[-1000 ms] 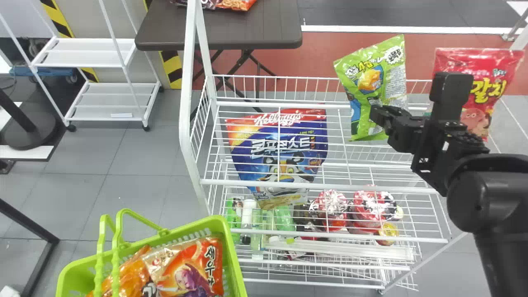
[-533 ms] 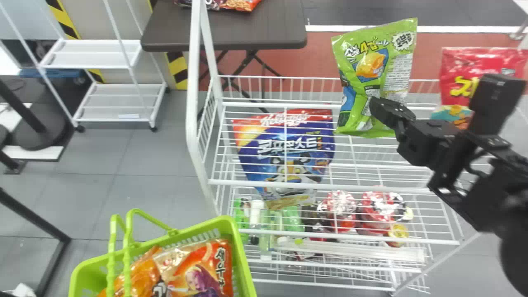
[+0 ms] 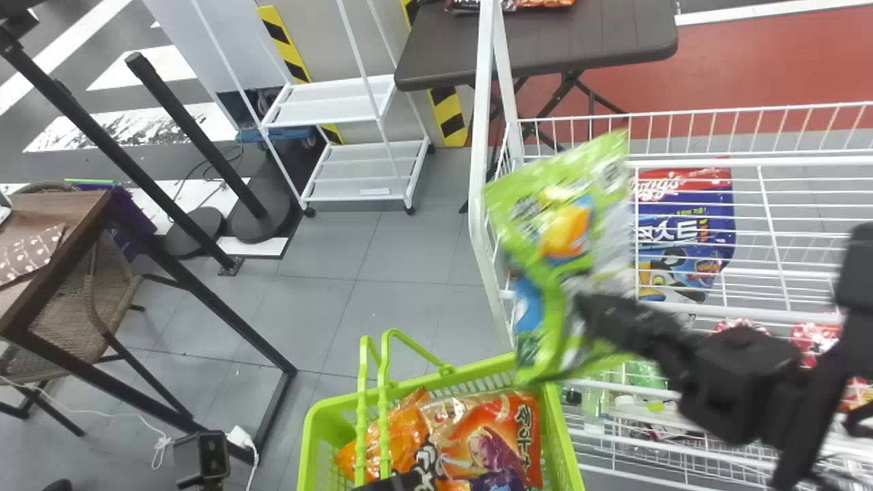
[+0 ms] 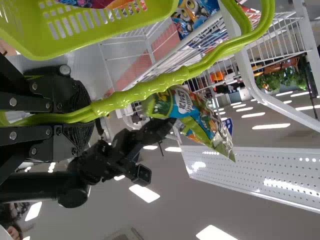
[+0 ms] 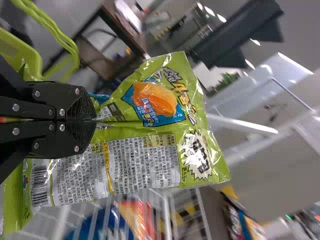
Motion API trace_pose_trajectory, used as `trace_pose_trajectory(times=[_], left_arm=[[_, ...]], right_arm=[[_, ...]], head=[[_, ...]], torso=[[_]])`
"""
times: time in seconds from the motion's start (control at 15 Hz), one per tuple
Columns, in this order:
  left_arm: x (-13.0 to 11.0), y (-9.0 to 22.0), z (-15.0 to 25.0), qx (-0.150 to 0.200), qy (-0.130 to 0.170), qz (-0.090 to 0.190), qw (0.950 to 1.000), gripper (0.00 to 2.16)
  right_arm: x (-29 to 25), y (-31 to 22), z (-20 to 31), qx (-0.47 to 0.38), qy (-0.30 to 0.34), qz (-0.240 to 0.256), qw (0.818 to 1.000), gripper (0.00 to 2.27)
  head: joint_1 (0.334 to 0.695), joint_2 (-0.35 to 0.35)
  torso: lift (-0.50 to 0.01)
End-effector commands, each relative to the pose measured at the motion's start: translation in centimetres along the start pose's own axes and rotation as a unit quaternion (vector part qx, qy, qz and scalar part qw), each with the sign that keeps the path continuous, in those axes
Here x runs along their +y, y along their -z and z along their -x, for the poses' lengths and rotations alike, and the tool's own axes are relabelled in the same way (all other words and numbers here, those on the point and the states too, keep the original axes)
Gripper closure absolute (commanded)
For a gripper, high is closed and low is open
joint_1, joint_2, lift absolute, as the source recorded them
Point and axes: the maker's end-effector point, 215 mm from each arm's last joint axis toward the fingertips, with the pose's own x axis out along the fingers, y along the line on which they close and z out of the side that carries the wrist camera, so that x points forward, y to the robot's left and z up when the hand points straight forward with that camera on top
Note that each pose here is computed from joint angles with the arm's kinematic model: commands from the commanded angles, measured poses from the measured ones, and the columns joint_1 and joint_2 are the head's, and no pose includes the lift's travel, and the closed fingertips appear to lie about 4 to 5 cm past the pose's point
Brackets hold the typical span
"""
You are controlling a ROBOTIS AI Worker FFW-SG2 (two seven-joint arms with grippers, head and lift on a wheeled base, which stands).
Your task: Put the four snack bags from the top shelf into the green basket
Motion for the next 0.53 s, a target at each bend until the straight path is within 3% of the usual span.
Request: trace_pose_trajectory(times=[0.0, 0.47], left_arm=[[-0.3, 0.0, 0.1, -0.001, 0.005, 0.0, 1.0, 2.15], [-0.6, -0.2, 0.0, -0.003, 0.012, -0.002, 0.9999, 2.15]], right_arm=[[3.2, 3.1, -1.7, 0.034, -0.052, -0.03, 0.998, 2.25], [5.8, 13.5, -1.4, 0.169, -0.148, -0.214, 0.951, 2.25]], head=[[0.695, 0.35], [0.695, 0.35]], torso=[[0.0], [0.0]])
